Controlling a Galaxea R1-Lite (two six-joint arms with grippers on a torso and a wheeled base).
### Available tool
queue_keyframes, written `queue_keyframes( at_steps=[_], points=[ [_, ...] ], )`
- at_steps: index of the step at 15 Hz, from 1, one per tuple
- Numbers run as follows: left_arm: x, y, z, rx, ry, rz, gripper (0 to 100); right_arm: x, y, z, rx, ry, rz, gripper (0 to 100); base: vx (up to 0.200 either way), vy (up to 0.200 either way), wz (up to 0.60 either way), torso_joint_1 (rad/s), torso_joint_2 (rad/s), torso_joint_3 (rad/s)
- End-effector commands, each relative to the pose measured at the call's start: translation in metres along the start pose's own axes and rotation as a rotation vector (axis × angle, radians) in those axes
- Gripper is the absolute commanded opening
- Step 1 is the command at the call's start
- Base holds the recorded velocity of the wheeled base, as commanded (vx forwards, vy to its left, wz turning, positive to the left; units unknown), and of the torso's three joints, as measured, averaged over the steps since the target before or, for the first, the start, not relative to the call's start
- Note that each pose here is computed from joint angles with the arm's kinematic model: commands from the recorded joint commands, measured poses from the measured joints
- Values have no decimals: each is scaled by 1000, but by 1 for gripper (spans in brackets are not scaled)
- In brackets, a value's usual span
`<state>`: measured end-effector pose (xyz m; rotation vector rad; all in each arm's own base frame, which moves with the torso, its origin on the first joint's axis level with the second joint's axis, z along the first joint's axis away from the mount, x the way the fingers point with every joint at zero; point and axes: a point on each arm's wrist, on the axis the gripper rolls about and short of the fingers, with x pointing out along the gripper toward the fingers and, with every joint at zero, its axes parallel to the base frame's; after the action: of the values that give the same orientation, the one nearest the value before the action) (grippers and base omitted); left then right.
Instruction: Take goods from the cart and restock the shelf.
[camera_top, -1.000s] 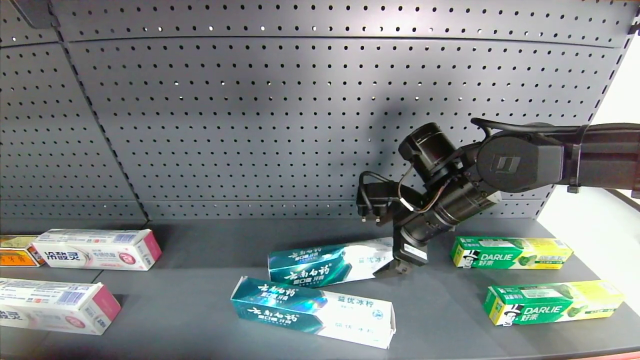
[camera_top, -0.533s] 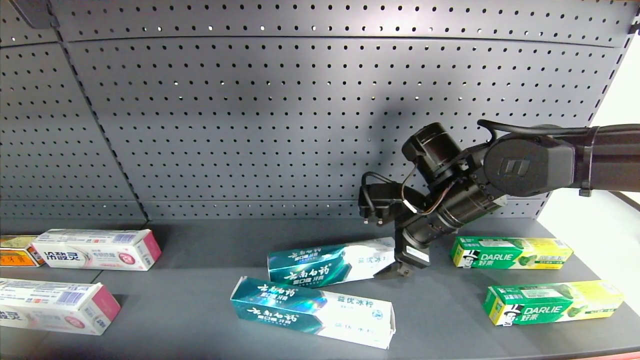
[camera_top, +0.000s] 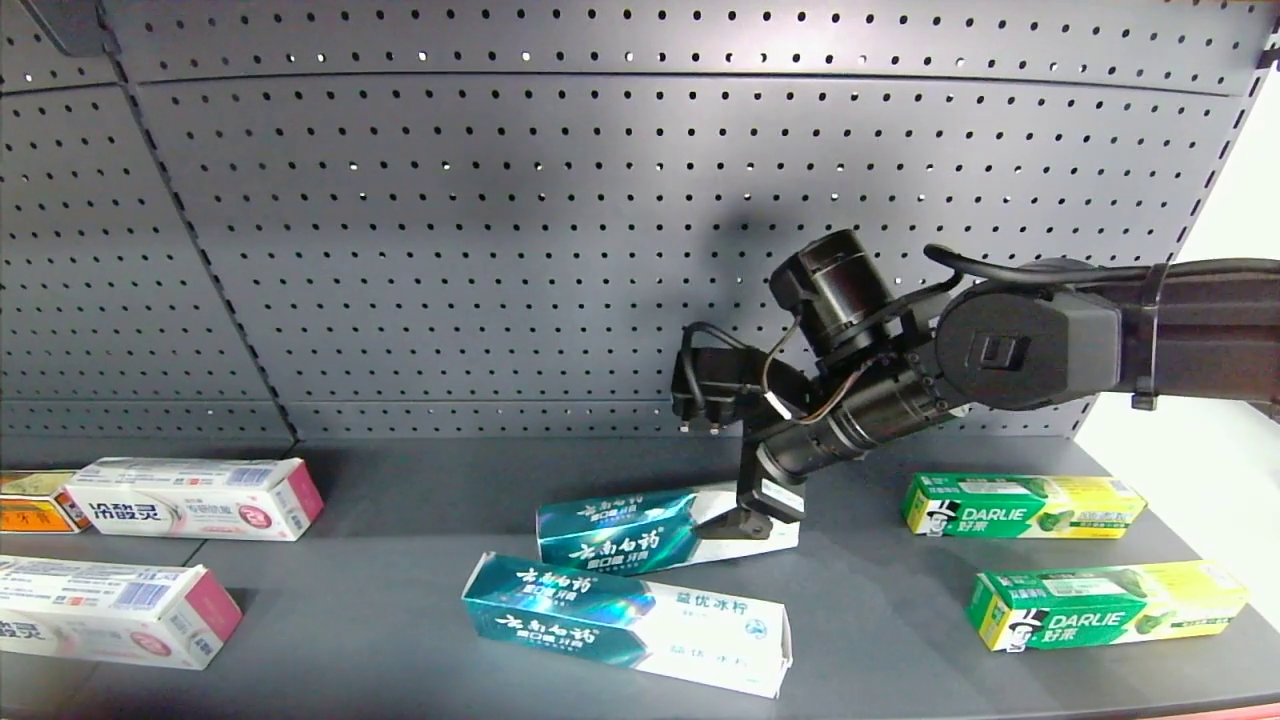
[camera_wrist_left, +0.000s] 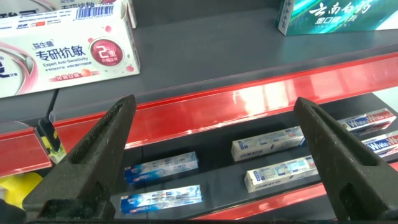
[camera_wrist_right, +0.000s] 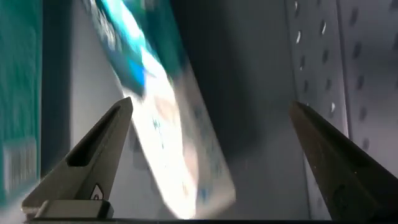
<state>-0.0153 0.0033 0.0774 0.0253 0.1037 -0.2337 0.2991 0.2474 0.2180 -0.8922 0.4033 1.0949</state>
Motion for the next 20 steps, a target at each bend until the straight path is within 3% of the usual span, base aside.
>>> queue_keyframes(
  at_steps=[1,9,20],
  points=[
    [0,0,0,0,2,0,100,14,4,10,-19,-18,12,100,0,0,0,0,0,0],
    [0,0,0,0,2,0,100,36,17,34,-54,-59,39,100,0,0,0,0,0,0],
    [0,0,0,0,2,0,100,47,20,42,-70,-71,41,100,0,0,0,0,0,0]
  ],
)
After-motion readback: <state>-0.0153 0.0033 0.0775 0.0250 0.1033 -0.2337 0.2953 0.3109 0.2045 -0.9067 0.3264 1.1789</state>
